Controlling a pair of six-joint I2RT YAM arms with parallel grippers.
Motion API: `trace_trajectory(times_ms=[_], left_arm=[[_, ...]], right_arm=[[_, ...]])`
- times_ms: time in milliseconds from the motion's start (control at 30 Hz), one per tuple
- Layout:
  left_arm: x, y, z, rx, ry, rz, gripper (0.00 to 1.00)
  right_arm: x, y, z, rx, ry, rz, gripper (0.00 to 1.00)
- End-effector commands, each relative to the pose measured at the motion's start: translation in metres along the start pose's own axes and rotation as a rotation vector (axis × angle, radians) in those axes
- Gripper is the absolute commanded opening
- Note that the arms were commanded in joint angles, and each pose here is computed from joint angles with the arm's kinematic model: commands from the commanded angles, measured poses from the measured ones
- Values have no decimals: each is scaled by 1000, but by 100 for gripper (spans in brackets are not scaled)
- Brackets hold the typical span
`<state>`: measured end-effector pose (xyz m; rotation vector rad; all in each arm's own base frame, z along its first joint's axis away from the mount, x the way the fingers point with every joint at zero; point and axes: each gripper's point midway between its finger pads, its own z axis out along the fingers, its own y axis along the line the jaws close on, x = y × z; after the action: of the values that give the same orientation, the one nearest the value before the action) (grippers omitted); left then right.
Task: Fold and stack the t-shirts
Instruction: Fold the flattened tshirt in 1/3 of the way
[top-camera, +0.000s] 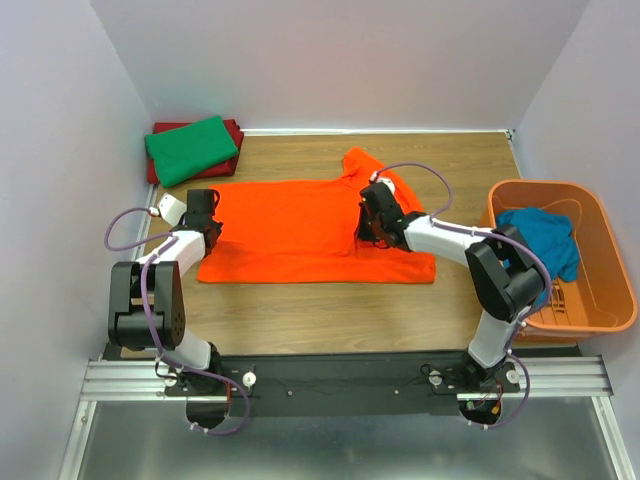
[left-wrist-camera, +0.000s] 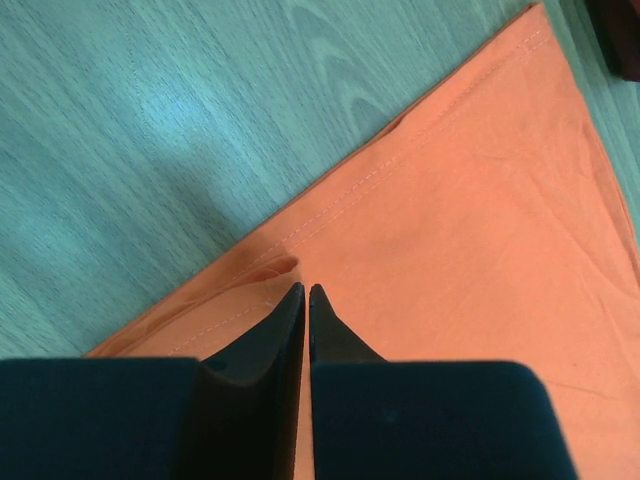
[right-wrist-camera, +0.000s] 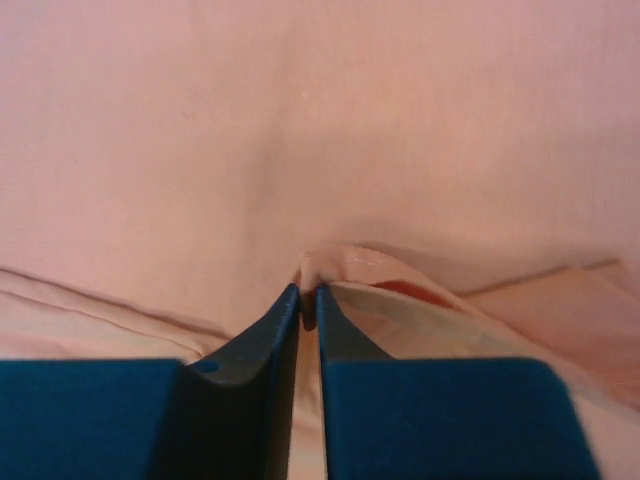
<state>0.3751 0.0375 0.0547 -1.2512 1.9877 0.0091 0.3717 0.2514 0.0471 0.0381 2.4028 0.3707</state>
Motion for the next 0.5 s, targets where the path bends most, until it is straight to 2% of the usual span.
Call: trace_trajectory(times_ms=[0, 233, 367, 467], left_arm=[[-6, -6, -5, 29, -21, -11, 10], [-3, -2, -4, 25, -17, -4, 9], [-3, -1, -5, 25, -17, -2, 9], [-3, -2, -5, 27, -17, -5, 9]], right_arm=[[-18, 8, 7, -2, -52, -66, 21], [-28, 16, 10, -33, -68, -131, 36], [-48, 6, -7, 24, -143, -133, 53], [-53, -11, -21, 89, -159, -98, 55]])
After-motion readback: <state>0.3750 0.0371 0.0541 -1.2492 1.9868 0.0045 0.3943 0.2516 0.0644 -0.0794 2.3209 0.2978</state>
